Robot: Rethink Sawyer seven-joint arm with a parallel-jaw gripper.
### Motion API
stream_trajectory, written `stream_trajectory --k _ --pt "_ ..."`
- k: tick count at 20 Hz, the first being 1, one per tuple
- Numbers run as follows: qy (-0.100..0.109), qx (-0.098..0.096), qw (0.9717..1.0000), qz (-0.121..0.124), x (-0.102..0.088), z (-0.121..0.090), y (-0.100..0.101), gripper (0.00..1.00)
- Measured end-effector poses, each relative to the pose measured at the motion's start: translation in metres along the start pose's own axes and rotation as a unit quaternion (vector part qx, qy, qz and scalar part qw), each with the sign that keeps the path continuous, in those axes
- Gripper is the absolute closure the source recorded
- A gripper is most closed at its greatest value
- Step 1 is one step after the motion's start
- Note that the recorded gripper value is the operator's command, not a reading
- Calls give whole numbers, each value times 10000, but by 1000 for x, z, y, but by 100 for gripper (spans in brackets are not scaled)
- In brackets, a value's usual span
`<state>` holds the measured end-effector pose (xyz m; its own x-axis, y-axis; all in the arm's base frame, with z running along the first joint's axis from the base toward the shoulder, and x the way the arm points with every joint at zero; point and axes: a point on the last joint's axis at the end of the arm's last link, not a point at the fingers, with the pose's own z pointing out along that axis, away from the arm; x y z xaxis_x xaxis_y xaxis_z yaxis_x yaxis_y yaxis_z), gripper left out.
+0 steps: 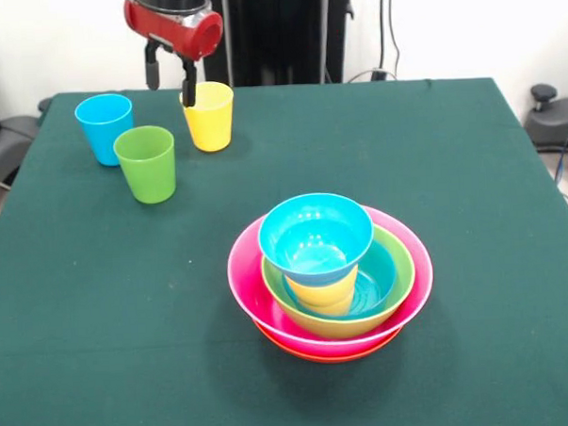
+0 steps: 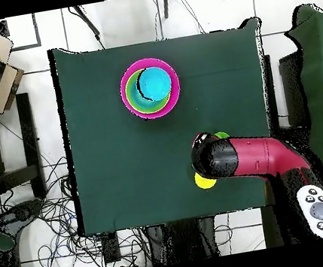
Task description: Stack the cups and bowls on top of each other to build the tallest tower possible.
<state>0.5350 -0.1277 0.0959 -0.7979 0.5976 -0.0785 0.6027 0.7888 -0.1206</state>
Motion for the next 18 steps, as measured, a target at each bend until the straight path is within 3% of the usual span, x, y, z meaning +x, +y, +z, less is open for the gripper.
stream_trajectory --k 10,18 --pt "-142 -98 9997 173 -6 7 -16 0" --pt "-140 -174 9996 146 -1 24 -13 0"
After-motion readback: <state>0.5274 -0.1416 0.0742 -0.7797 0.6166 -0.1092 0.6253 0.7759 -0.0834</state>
